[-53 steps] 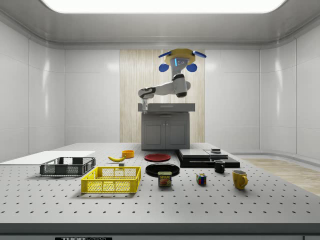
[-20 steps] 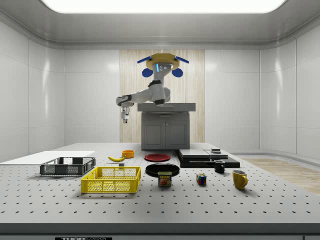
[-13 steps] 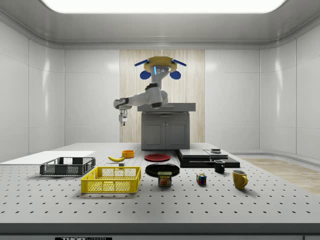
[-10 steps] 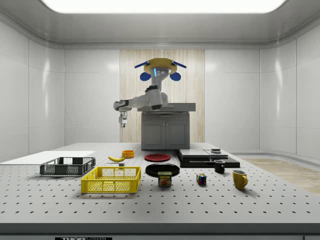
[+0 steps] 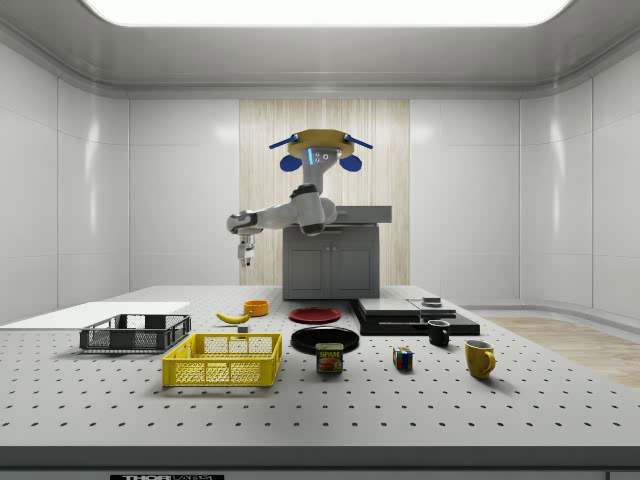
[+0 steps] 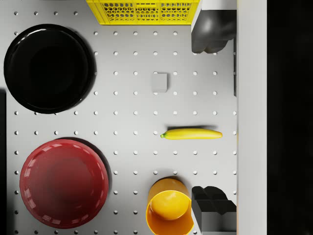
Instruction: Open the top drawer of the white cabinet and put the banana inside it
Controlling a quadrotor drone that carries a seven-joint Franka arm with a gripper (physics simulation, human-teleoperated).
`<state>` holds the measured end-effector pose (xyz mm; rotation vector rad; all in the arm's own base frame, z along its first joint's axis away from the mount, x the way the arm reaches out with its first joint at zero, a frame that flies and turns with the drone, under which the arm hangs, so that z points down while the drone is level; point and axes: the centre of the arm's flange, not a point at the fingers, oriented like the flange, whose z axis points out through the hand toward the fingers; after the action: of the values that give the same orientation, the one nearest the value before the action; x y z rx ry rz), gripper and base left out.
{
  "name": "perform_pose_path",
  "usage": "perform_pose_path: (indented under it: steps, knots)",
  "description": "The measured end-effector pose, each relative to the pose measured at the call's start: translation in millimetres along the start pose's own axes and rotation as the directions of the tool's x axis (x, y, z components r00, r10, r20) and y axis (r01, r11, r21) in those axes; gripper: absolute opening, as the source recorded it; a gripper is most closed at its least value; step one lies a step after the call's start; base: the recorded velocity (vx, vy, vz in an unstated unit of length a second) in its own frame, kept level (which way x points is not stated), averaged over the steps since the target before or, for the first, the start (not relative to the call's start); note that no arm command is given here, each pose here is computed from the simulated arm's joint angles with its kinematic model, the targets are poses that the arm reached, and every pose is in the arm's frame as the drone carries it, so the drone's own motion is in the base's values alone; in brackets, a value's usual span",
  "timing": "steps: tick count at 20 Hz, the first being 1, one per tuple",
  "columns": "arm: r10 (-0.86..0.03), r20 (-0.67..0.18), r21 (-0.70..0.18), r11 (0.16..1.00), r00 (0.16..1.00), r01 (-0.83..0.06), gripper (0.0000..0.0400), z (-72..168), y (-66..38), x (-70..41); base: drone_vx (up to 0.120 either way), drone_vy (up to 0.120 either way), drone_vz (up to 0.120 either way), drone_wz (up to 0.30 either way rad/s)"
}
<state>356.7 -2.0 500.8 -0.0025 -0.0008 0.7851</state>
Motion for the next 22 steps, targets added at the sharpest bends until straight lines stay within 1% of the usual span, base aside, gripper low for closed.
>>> perform_pose_path:
  steps: [17, 21, 22]
  knots:
    - [0.0, 0.0, 0.0, 1.0, 1.0, 0.0, 0.04, 0.0, 0.0, 0.0, 0.0, 0.0, -0.12, 0.0]
    - [0.0, 0.0, 0.0, 1.0, 1.0, 0.0, 0.04, 0.0, 0.0, 0.0, 0.0, 0.12, -0.12, 0.0]
    - [0.0, 0.0, 0.0, 1.0, 1.0, 0.0, 0.04, 0.0, 0.0, 0.0, 0.0, 0.04, -0.12, 0.0]
